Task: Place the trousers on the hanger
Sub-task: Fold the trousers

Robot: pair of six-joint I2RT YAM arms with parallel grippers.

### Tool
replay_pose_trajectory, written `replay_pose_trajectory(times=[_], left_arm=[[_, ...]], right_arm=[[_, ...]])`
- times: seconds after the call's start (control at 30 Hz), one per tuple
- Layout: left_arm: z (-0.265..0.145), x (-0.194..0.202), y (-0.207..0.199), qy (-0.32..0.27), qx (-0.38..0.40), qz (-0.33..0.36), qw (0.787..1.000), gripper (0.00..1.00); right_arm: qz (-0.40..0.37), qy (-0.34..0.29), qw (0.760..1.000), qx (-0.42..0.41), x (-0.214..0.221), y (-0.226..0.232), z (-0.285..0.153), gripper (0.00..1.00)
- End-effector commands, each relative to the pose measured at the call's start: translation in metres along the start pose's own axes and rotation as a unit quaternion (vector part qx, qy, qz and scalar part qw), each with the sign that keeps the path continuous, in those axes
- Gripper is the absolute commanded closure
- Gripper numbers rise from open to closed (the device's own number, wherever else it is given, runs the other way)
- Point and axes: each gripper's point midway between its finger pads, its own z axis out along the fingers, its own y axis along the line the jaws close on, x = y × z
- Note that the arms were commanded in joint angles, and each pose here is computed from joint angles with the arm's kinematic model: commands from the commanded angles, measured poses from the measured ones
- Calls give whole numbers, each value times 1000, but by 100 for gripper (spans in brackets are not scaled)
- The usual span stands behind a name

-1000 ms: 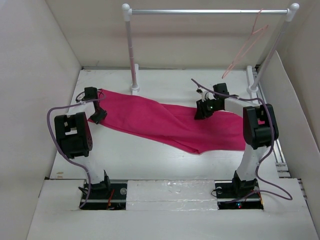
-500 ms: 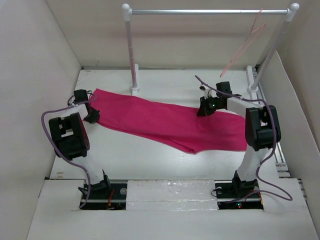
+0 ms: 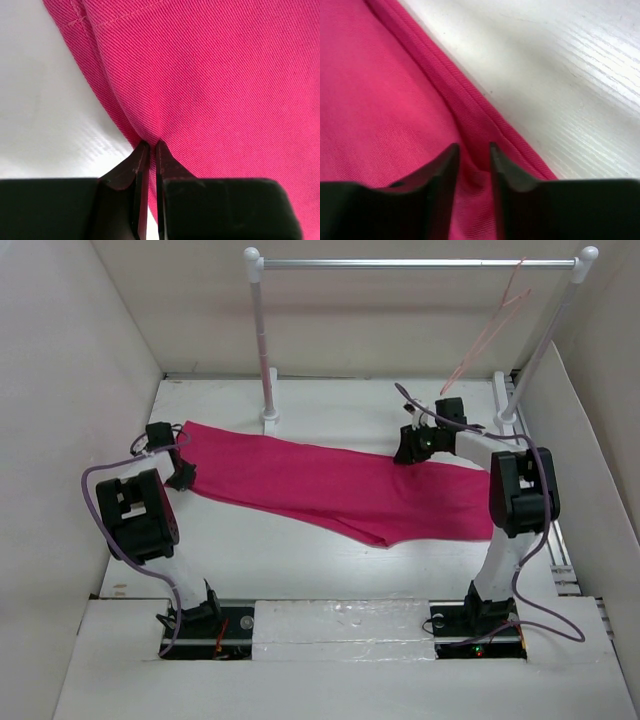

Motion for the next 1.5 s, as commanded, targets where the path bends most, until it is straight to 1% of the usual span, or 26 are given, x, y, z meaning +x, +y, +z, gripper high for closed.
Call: replay_pose_trajectory(times=[0.0, 0.07, 0.13, 0.17, 0.2, 0.23, 0.27, 0.3, 0.37, 0.4, 0.43, 0.47, 0.5, 0.53, 0.6, 0.63, 0.67, 0.73, 0.8, 0.87, 0.93, 1.0, 1.07, 1.3, 1.33, 1.47], left_arm=[[-13, -8, 40, -24, -77, -3, 997, 100], [-25, -14, 35, -36, -67, -10, 997, 98], [-42, -22, 26, -51, -39, -22, 998, 89], [-48, -24, 23, -55, -29, -25, 998, 81], [-54, -24, 20, -56, -19, -27, 998, 80], [-68, -29, 14, -68, 3, -31, 997, 76], [-75, -28, 8, -74, 13, -24, 997, 70], [-90, -27, -6, -90, 31, -8, 995, 70], [-103, -18, -22, -98, 51, 24, 994, 71], [-107, -9, -30, -99, 64, 41, 992, 71], [-119, 11, -51, -97, 94, 75, 988, 72], [-124, 20, -60, -99, 108, 89, 985, 73], [-132, 44, -79, -84, 149, 118, 978, 75], [-135, 53, -84, -79, 156, 130, 976, 75], [-133, 71, -98, -59, 180, 147, 971, 75], [-129, 75, -102, -51, 186, 150, 970, 75], [-126, 76, -106, -48, 194, 151, 968, 75], [-112, 80, -109, -37, 179, 160, 970, 75], [-101, 83, -113, -28, 175, 164, 970, 75], [-94, 83, -118, -23, 183, 154, 971, 75], [-84, 87, -121, -8, 195, 140, 971, 76], [-80, 87, -123, -9, 196, 139, 971, 76], [-78, 93, -125, 3, 204, 139, 969, 76], [-69, 99, -115, 4, 194, 138, 971, 77], [-67, 94, -113, -8, 184, 136, 973, 78], [-67, 92, -111, -12, 177, 134, 975, 80]], right_arm=[[-21, -48, 999, 10, -36, -8, -7, 60], [-28, -60, 998, 12, -48, 0, -21, 51], [-20, -71, 997, 25, -53, -3, -38, 47], [-25, -84, 996, 32, -61, 4, -52, 47], [-7, -93, 994, 59, -62, -2, -64, 47], [13, -90, 993, 76, -49, -8, -72, 47], [20, -100, 990, 93, -49, -10, -81, 48], [34, -116, 986, 119, -52, -12, -98, 51], [74, -112, 978, 157, -28, -26, -114, 68], [92, -121, 969, 194, -25, -33, -131, 79], [103, -122, 963, 217, -16, -41, -141, 97], [142, -117, 952, 243, 6, -55, -150, 100], [172, -132, 937, 275, 18, -67, -173, 100], [173, -133, 936, 275, 18, -67, -173, 100], [211, -136, 913, 322, 43, -89, -196, 100], [219, -141, 906, 334, 47, -94, -206, 94], [233, -147, 895, 350, 55, -106, -220, 74], [247, -140, 884, 371, 66, -121, -233, 52], [261, -145, 872, 388, 73, -139, -251, 45], [270, -149, 871, 383, 79, -152, -253, 43], [264, -175, 875, 366, 72, -165, -255, 40], [265, -176, 886, 337, 70, -165, -244, 40], [262, -179, 889, 330, 65, -169, -242, 41], [269, -174, 881, 347, 72, -184, -242, 43], [270, -174, 881, 347, 74, -189, -239, 43], [265, -179, 882, 347, 68, -200, -237, 44]])
